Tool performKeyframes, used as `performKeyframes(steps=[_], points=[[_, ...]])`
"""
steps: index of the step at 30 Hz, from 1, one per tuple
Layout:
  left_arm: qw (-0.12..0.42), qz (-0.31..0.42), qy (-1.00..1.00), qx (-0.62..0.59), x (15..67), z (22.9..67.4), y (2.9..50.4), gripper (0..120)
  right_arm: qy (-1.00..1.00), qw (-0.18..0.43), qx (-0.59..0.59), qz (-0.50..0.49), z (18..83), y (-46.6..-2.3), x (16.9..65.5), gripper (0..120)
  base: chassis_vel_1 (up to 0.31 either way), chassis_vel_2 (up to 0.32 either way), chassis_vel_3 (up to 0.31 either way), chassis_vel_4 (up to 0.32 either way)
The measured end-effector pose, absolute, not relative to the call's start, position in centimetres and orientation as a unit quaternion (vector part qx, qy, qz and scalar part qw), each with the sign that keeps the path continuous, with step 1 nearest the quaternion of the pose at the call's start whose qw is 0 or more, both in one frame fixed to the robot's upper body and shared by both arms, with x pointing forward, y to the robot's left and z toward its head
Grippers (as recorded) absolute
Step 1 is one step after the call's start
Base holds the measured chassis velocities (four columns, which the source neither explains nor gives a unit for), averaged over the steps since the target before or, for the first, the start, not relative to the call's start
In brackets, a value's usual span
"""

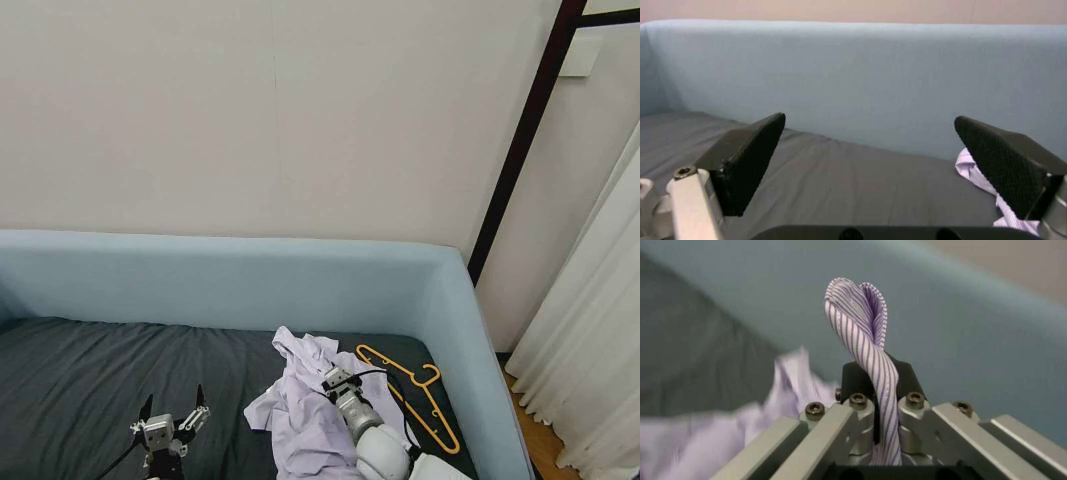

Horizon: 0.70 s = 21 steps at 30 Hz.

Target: Pick up the clothes from the sofa and hang them on the clothes hanger.

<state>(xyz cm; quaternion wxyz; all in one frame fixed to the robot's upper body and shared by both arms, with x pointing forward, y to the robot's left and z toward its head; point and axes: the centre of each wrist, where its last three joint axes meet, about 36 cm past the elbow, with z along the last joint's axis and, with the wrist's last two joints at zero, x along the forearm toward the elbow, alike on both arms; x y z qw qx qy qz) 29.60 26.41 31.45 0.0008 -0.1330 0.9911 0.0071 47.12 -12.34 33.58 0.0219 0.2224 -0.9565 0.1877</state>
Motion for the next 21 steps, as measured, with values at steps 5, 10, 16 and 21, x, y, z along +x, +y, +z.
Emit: performKeyframes(steps=[5, 10, 16, 21], points=[[0.003, 0.001, 0.992, -0.126, 29.9, 31.5, 25.7, 100, -0.939, -0.121, 0.293, 0.131, 38.6, -17.0, 52.2, 0, 0.000, 0.000, 0.000, 0.000], [0.004, -0.005, 0.993, -0.118, 30.1, 31.5, 24.7, 100, -0.925, -0.206, 0.308, 0.084, 44.8, -18.6, 56.4, 0, 0.000, 0.000, 0.000, 0.000], [0.008, -0.008, 0.994, -0.113, 30.1, 31.8, 24.1, 100, -0.894, -0.296, 0.327, 0.071, 55.1, -18.0, 60.9, 0, 0.000, 0.000, 0.000, 0.000], [0.015, -0.008, 0.993, -0.116, 29.8, 32.3, 24.7, 100, -0.866, -0.352, 0.350, 0.060, 64.4, -14.5, 63.6, 0, 0.000, 0.000, 0.000, 0.000]])
